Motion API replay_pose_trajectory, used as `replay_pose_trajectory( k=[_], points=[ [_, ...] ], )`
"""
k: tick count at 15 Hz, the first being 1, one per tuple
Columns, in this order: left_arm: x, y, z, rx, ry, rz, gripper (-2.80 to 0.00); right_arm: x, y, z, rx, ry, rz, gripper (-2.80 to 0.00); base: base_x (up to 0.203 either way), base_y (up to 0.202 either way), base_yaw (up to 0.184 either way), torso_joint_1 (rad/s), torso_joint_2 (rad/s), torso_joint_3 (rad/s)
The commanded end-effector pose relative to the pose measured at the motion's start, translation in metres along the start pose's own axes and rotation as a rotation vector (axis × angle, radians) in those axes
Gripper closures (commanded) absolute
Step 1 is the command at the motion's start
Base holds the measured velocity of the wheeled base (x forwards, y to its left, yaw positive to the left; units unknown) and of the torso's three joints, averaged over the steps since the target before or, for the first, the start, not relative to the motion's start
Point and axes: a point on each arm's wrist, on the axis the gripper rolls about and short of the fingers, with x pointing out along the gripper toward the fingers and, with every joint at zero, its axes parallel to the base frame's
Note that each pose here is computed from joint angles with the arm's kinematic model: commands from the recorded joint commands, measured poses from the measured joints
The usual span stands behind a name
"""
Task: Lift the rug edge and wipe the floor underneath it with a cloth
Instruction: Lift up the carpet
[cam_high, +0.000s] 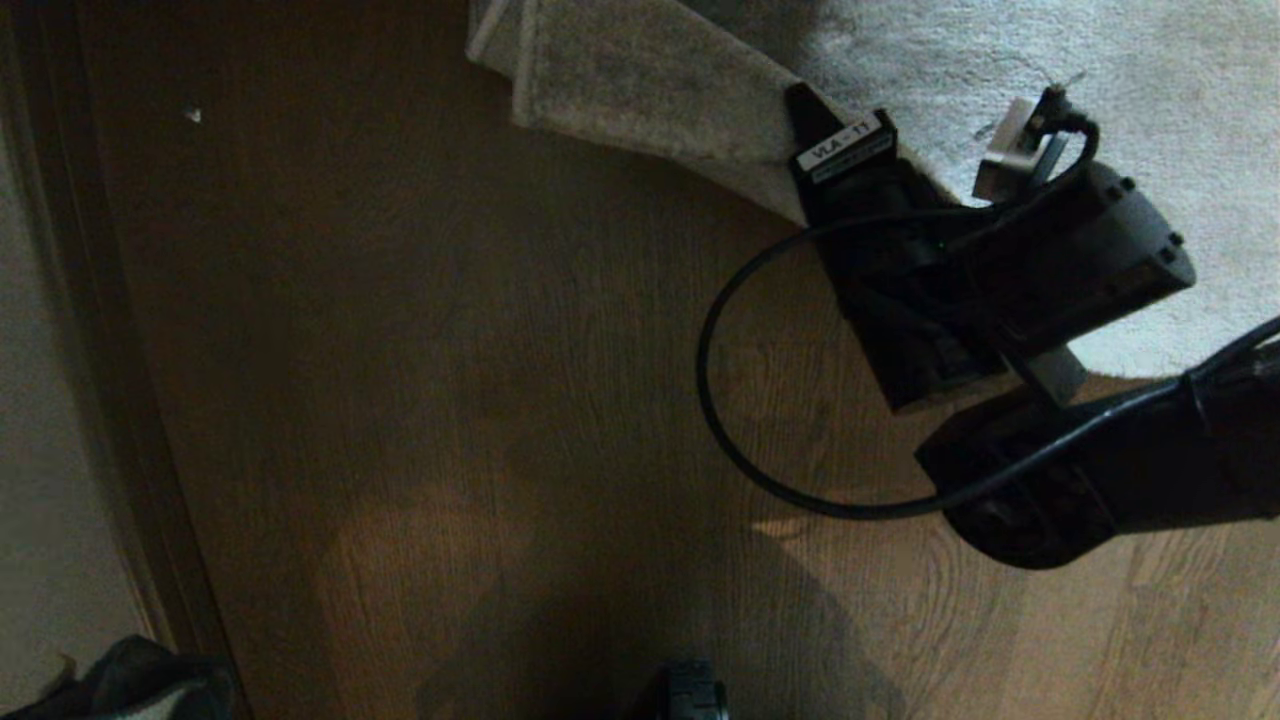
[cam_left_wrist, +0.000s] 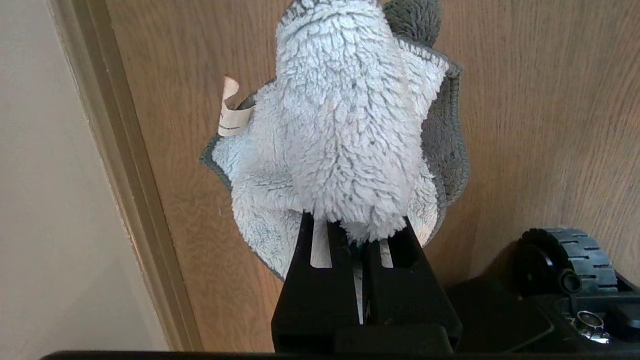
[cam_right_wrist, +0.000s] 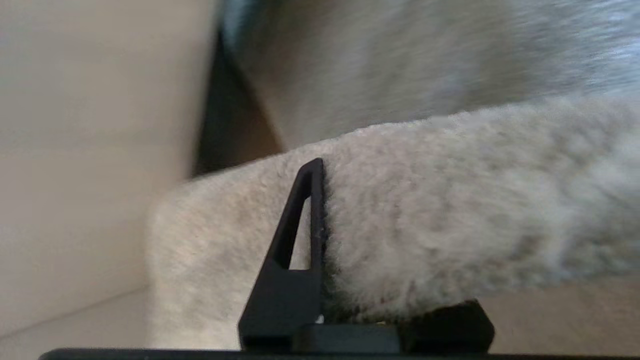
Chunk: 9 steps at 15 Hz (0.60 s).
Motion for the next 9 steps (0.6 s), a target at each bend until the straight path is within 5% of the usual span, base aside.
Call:
replay_pose_trajectory(
  k=[1, 9],
  points=[
    [0.000, 0.000, 0.000, 0.000, 0.000, 0.000, 0.00, -0.001, 0.015, 0.008, 0.039, -0.031, 0.070, 0.00, 0.000, 0.000, 0.000, 0.000, 0.00, 0.000],
    [0.000, 0.000, 0.000, 0.002, 0.000, 0.000, 0.00, -0.001, 0.026, 0.021, 0.053, -0.056, 0.097, 0.00, 0.000, 0.000, 0.000, 0.000, 0.00, 0.000]
  ],
)
